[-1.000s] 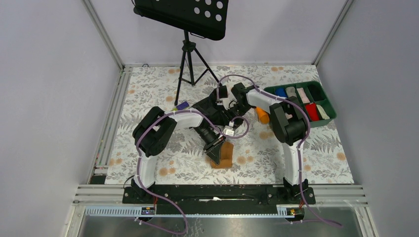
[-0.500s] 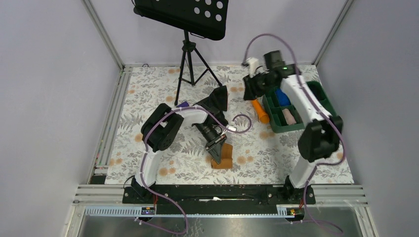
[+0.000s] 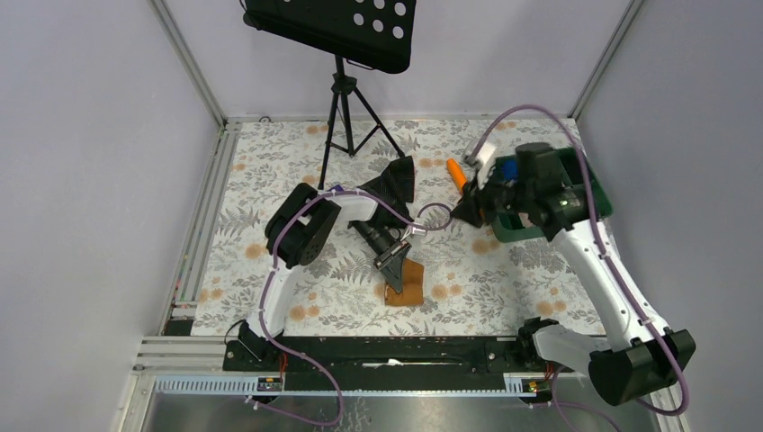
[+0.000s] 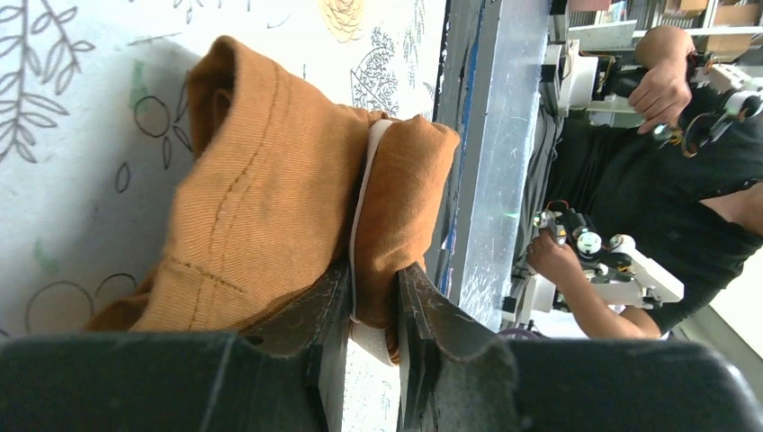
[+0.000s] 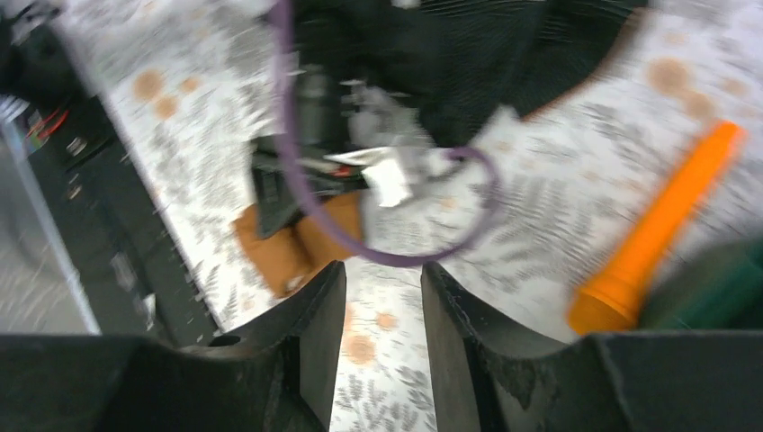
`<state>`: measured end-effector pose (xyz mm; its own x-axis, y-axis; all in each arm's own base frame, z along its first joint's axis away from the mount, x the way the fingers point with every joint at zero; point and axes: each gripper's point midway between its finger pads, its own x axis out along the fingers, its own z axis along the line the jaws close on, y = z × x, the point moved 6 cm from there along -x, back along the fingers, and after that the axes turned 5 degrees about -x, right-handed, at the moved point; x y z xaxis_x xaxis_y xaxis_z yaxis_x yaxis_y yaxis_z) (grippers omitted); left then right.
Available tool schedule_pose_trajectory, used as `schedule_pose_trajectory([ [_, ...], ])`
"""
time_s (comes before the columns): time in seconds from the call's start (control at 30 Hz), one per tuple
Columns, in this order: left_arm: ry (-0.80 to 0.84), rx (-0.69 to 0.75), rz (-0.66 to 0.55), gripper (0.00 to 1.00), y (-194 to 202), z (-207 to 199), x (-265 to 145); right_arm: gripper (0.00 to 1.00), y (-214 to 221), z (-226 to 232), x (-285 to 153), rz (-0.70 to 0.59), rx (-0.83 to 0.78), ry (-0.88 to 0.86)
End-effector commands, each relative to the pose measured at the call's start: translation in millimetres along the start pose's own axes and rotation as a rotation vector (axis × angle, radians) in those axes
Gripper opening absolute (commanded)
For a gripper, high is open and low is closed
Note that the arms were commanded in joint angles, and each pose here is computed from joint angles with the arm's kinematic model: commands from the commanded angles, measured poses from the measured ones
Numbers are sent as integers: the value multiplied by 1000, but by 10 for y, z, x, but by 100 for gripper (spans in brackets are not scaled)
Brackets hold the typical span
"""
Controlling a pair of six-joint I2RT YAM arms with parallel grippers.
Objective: Roll the underwear
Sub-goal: Roll the underwear to the center of the board.
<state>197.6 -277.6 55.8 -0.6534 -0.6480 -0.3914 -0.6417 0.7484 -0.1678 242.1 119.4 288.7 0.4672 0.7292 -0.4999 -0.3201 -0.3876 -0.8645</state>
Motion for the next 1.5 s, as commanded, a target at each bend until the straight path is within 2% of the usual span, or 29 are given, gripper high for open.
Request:
schedule_pose_trajectory([
  [0.0, -147, 87, 17, 0, -31, 474, 50, 43, 194, 552, 240, 46, -171, -265],
  [0.1, -142, 67, 17, 0, -38, 505, 68, 41, 357, 719, 421, 96, -197, -364],
  [0.23, -143, 21, 25, 0, -32, 587, 103, 40, 684, 928, 707, 255, -347, -442],
  [0.33, -133, 7, 26, 0, -25, 615, 123, 40, 886, 1088, 857, 282, -413, -510],
  [0.5, -146, 0, 28, 0, -76, 642, 114, 53, 1236, 1274, 1066, 341, -519, -601],
  [0.7, -136, -28, 34, 0, -112, 684, 130, 59, 1433, 1382, 1189, 366, -626, -634],
  [0.97, -135, -30, 33, 0, -109, 663, 124, 61, 1707, 1325, 1346, 408, -732, -546],
  [1.13, -153, -29, 41, 0, -98, 677, 115, 60, 2039, 1203, 1463, 419, -958, -392],
  [1.23, -150, -28, 40, 0, -94, 673, 116, 59, 2168, 1199, 1476, 431, -1012, -378],
  [1.3, -148, -27, 39, 0, -98, 667, 115, 53, 2260, 1223, 1482, 444, -1051, -394],
  [1.47, -160, 15, 17, 9, -183, 542, 41, 14, 2600, 1232, 1482, 595, -1164, -450],
])
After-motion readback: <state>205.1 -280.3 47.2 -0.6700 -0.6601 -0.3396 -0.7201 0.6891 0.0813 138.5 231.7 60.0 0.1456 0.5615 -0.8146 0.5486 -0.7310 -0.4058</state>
